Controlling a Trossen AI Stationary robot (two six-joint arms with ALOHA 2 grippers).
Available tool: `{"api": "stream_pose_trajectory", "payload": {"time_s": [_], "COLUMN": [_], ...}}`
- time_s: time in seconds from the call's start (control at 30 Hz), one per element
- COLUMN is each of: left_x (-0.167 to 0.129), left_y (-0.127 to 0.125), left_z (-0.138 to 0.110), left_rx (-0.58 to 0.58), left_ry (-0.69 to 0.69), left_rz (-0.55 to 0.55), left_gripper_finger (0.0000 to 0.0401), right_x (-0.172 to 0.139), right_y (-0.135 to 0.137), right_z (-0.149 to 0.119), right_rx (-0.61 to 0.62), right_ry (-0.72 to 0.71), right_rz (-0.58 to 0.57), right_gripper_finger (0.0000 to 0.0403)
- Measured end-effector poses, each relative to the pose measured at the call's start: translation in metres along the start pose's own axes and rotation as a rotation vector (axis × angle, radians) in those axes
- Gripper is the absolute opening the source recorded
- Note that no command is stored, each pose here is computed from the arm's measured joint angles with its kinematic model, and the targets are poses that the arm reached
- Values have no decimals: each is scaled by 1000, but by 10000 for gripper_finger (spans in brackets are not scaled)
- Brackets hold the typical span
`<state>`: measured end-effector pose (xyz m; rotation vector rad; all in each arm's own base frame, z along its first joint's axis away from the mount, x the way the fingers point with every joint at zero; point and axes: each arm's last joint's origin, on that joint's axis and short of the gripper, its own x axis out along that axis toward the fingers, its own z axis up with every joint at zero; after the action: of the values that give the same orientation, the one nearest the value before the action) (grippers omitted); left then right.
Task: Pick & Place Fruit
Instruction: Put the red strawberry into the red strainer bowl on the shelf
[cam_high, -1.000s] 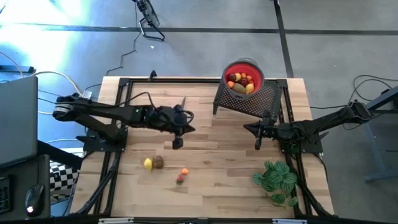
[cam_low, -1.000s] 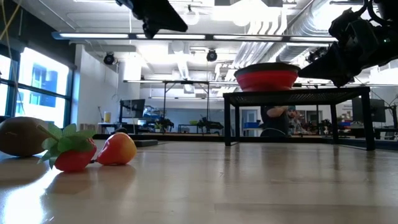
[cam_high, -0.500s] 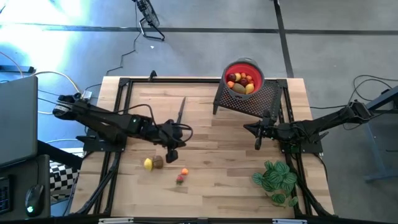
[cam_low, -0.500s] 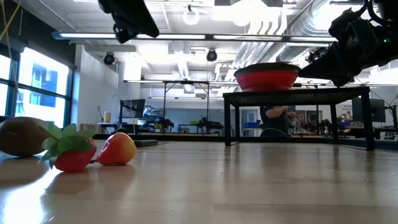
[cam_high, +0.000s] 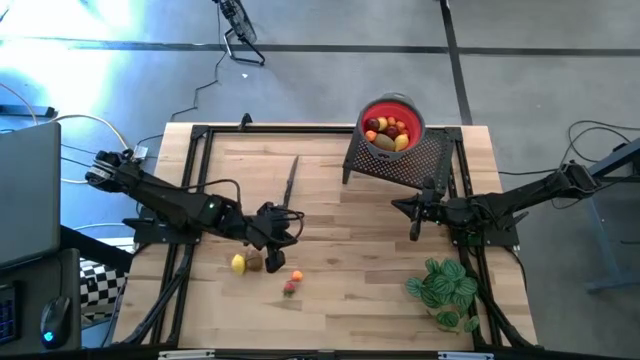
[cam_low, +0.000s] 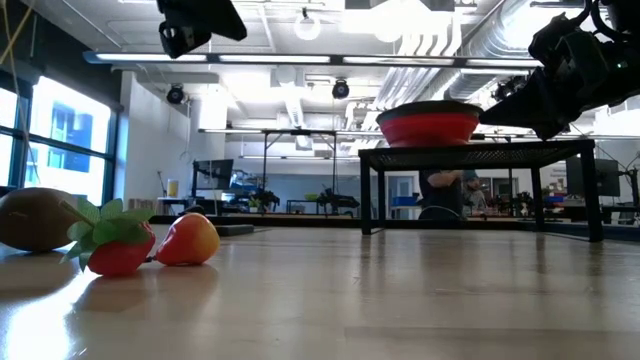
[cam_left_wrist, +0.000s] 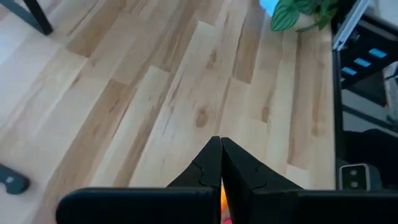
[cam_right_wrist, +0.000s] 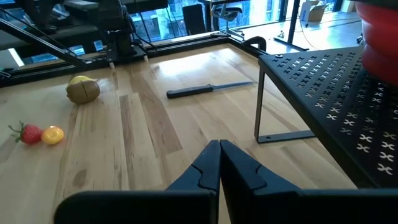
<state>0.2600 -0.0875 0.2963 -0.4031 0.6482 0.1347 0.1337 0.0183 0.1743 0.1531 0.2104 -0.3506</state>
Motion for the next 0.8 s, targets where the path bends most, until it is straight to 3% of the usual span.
{"api": "stream_pose_trajectory", "payload": {"time_s": [0.27,0.4,0.8], "left_x": [-3,-2,31], "left_y": [-13,-19,-36], "left_z": [2,-2,-32], "left_rx": [-10,-27,-116], "left_ry": [-73,-97,1], "left_rz": [-73,-42,12], "left_gripper_finger": [0,0,0], "right_x": [0,0,0], "right_y": [0,0,0], "right_z": [0,0,-1], "right_rx": [0,-2,-13], "right_ry": [1,1,13], "right_rz": [0,1,-2], "right_gripper_finger": [3,3,2]}}
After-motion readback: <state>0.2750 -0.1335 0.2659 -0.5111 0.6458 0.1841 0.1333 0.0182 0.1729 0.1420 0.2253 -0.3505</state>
